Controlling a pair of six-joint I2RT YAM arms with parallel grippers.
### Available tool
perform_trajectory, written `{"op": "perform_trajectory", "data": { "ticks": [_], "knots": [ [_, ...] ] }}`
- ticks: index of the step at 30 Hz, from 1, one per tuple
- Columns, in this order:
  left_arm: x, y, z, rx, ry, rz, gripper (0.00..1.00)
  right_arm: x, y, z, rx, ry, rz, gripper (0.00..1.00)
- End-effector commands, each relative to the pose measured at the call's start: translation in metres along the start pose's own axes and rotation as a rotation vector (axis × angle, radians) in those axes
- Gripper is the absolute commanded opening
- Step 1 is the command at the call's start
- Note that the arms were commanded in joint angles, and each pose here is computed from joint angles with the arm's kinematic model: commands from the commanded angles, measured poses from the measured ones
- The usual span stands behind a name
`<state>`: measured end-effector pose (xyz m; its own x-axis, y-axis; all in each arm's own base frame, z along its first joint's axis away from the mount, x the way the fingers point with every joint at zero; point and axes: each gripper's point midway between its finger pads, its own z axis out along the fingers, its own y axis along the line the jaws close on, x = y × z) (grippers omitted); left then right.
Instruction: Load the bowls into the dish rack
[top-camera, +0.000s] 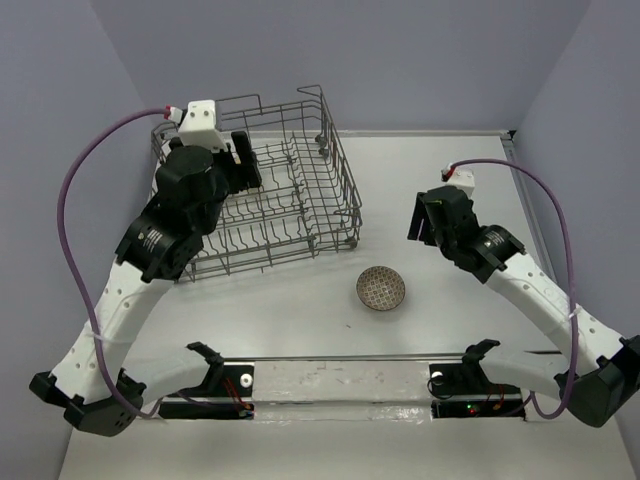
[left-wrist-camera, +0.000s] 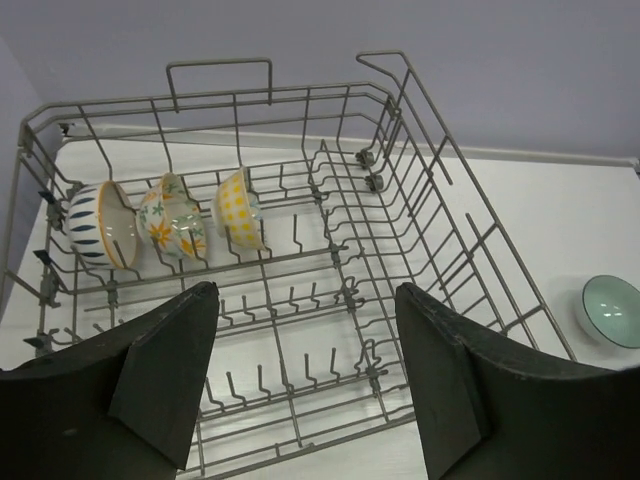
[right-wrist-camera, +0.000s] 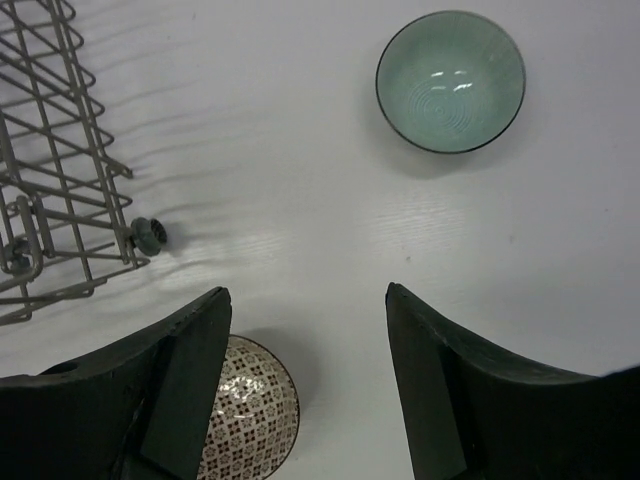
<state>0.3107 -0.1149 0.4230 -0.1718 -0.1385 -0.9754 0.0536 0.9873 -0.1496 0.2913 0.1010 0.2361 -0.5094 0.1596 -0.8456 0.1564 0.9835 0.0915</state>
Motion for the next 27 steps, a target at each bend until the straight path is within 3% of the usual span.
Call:
{"op": "perform_trajectory", "data": {
  "ticks": [1,9,17,27],
  "knots": [
    [0.01,-0.01,-0.011,0.098,-0.012,-0.071,0.8,0.041,0.024,0.008,-0.113,0.156,0.027,0.69],
    [0.023,0.0,-0.048,0.168,-0.046,-0.127,0.82,0.104,0.03,0.003,-0.17,0.352,0.106,0.64],
    [0.034,0.003,-0.057,0.196,-0.066,-0.158,0.83,0.155,0.025,0.003,-0.161,0.503,0.128,0.63],
    [0.034,0.01,-0.06,0.176,-0.082,-0.155,0.83,0.181,0.041,0.019,-0.197,0.565,0.155,0.59]
  ]
}}
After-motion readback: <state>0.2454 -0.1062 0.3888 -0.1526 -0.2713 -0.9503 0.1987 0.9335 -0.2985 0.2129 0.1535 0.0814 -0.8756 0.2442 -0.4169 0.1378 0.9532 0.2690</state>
